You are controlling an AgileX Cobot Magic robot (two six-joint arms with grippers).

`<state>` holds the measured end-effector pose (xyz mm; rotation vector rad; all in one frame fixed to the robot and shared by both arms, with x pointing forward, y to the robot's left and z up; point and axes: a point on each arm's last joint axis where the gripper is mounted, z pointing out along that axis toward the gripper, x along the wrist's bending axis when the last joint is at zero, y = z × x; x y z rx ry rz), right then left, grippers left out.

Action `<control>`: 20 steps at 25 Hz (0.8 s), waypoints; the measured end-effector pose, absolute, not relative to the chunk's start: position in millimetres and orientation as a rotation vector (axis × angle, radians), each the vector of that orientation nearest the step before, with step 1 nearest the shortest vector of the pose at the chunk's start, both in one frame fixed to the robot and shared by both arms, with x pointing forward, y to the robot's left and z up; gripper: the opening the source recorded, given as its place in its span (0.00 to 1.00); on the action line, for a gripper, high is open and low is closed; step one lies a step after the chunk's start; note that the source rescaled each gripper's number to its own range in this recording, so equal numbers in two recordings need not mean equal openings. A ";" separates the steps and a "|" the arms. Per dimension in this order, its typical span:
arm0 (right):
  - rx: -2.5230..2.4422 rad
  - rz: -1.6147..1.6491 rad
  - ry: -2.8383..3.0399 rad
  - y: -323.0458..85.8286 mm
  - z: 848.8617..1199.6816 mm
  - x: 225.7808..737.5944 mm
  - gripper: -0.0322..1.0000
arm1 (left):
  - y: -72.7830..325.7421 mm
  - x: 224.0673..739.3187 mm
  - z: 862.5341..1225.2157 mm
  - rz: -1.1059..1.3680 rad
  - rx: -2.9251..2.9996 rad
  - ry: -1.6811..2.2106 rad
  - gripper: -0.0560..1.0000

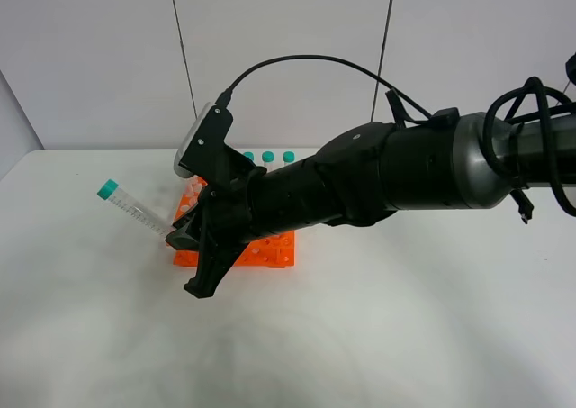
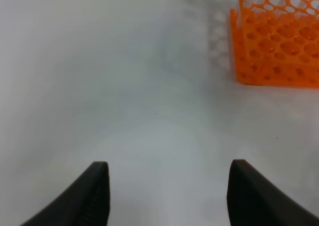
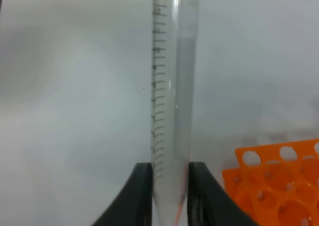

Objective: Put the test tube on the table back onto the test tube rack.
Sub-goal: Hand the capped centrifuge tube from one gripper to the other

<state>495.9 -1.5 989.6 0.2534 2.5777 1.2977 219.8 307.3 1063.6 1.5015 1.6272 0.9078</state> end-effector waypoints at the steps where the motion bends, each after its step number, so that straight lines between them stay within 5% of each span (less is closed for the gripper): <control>1: 0.245 1.298 2.579 -1.0 989.6 495.2 0.33 | 307.3 219.8 1063.6 0.908 1.501 1.627 1.00; 20: 0.143 1.342 2.608 1.8 990.4 489.0 0.33 | 305.4 218.6 1069.6 0.905 1.474 1.590 1.00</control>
